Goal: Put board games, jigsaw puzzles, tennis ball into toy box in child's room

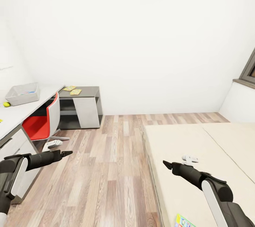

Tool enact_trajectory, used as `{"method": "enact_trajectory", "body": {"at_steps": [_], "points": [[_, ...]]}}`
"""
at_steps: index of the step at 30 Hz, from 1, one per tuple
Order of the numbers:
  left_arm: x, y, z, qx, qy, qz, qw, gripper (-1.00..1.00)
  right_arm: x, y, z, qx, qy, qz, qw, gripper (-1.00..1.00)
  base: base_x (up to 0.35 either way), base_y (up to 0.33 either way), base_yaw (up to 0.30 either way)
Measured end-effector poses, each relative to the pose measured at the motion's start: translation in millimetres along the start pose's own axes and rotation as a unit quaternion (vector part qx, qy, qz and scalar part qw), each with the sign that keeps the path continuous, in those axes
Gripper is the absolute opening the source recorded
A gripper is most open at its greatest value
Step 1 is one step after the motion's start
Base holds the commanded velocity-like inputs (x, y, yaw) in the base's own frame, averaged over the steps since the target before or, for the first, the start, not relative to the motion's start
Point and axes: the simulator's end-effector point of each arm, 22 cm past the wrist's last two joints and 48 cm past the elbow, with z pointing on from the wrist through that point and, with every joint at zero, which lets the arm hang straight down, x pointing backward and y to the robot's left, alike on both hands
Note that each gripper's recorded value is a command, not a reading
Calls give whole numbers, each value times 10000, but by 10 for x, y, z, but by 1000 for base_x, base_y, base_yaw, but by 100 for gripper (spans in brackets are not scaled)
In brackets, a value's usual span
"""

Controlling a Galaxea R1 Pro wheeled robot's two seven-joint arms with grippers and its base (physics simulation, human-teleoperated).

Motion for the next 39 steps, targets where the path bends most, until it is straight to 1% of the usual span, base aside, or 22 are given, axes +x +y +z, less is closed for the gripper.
{"method": "enact_trajectory", "body": {"at_steps": [30, 39], "points": [[-4, 7, -5, -5, -6, -3, 10000, 100, 1, 0, 0, 1, 1, -2, 10000, 100, 0, 144, -2], [-5, 6, -4, -4, -5, -2, 10000, 100, 0, -1, -1, 1, 0, 0, 10000, 100, 0, 170, -142]]}}
